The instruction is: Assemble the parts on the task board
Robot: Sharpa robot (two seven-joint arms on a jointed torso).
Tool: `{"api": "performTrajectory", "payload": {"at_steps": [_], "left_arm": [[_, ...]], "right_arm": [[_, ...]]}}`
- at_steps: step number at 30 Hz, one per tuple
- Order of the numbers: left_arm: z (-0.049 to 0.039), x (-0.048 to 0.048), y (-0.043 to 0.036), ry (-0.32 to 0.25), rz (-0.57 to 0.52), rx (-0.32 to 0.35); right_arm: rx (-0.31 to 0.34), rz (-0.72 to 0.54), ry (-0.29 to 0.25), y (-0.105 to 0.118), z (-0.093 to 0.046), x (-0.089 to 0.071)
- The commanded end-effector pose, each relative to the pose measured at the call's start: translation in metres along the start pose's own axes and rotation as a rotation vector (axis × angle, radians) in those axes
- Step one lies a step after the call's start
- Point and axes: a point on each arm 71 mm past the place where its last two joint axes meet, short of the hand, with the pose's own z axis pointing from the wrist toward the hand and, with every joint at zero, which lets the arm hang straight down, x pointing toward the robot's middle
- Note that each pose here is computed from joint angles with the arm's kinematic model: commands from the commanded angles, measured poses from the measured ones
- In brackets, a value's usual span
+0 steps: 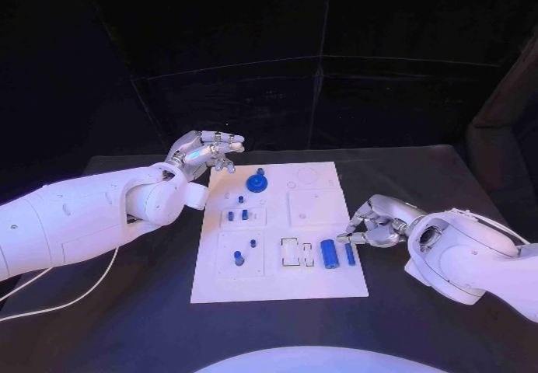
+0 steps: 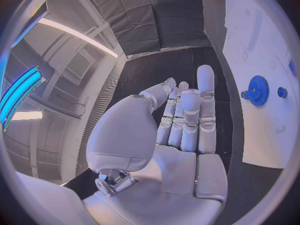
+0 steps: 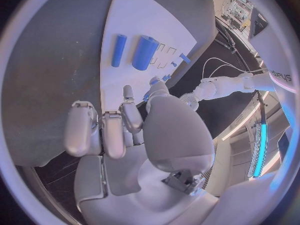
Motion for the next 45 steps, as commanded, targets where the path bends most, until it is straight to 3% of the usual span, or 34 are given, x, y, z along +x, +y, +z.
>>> {"api": "performTrajectory", "payload": {"at_steps": [1, 18, 37, 45], "left_arm": [[0.0002, 0.0015, -0.0013, 0.014, -0.005, 0.010], [-0.0005, 0.0011, 0.0000, 0.014, -0.005, 0.005], [-0.0022, -0.0020, -0.0004, 0.011, -0.005, 0.007], [-0.0037, -0.0045, -0.0007, 0.007, -0.004, 0.007]], "right_arm": [[0.035, -0.069, 0.016, 0.003, 0.000, 0.007], [0.005, -0.140, 0.050, 0.018, 0.009, 0.034], [0.042, -0.256, 0.115, 0.019, 0.018, 0.052], [0.028, -0.237, 0.067, 0.022, 0.016, 0.051]]}}
